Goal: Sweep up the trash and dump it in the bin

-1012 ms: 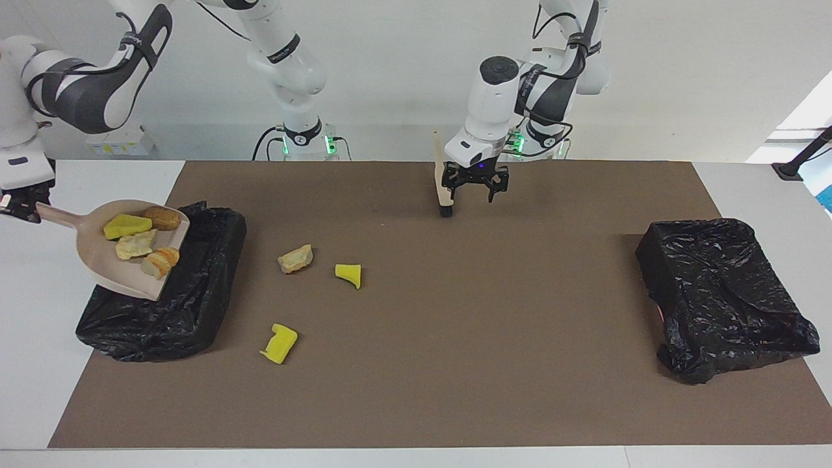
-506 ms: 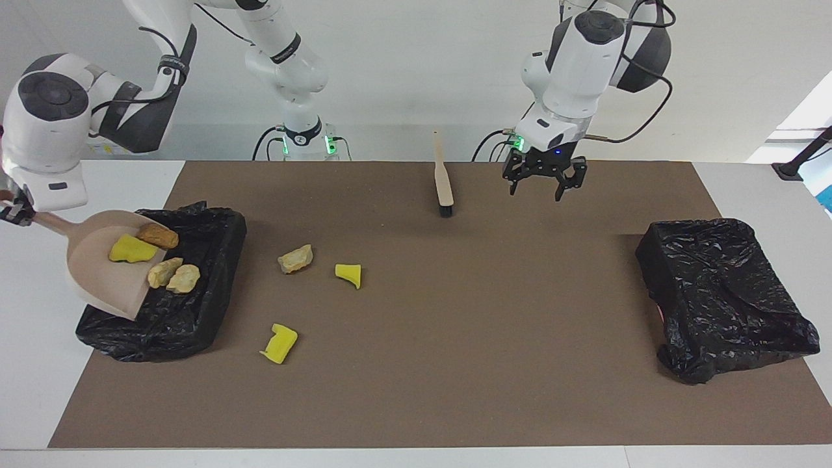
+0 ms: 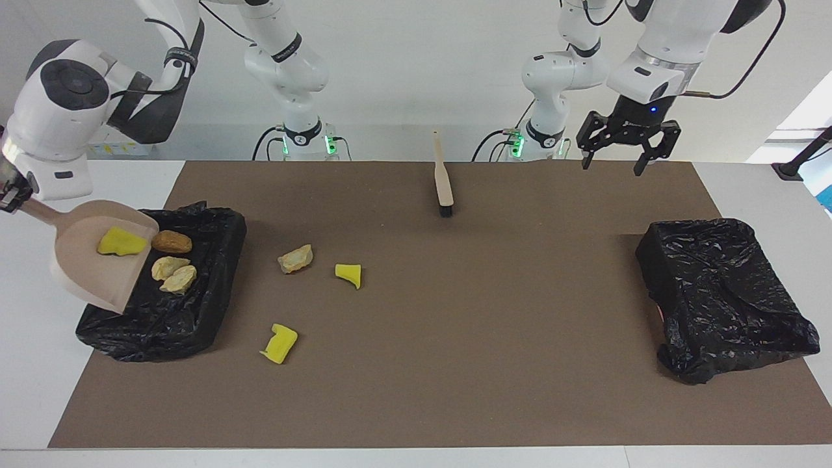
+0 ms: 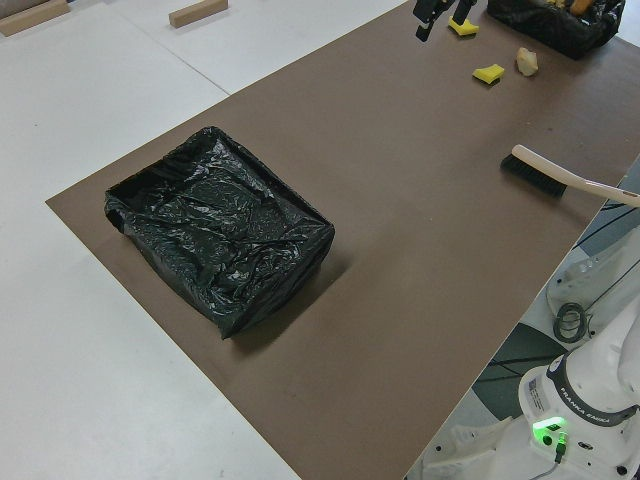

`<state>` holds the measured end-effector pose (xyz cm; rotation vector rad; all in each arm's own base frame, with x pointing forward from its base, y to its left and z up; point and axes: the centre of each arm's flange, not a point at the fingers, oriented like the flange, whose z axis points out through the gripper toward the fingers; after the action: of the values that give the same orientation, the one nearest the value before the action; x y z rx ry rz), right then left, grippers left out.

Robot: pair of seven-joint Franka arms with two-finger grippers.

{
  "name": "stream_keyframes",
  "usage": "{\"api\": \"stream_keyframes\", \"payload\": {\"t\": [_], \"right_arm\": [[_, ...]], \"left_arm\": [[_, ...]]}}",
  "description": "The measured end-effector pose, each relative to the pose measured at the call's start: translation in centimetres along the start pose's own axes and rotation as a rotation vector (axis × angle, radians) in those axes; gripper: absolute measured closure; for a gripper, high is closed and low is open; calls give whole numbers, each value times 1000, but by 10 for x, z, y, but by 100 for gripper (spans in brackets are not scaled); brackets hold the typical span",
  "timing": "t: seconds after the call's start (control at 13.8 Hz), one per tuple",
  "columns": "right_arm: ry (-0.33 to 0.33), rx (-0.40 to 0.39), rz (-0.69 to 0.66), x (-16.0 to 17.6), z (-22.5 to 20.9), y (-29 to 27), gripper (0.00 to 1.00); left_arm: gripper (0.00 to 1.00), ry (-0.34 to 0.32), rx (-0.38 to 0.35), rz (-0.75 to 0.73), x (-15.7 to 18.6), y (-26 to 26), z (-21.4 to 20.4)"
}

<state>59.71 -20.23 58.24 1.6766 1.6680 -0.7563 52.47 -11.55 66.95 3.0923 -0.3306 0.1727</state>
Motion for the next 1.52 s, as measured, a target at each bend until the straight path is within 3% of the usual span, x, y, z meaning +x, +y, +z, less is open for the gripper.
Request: {"api": "stream_keyframes", "payload": {"t": [0.22,0.51,0.94,1.16,1.52], "right_arm": [[-87,-57,-73,20,-42,7,67],[-88,-103,-86,34,-35,-5,67],[-92,-124,-92,25,-39,-10,67],[-51,-126,-76,20,-37,-11,67],[-39,-136,-59,23,-41,-9,67]], "left_arm": [[0,-28,-12,-19,7,-16,-14],[0,-28,-19,-43,16,-33,-15],[0,-20,-9,-54,15,-49,-19],[0,-21,7,-51,15,-51,-19],[0,-25,52,-35,12,-74,-20]]}}
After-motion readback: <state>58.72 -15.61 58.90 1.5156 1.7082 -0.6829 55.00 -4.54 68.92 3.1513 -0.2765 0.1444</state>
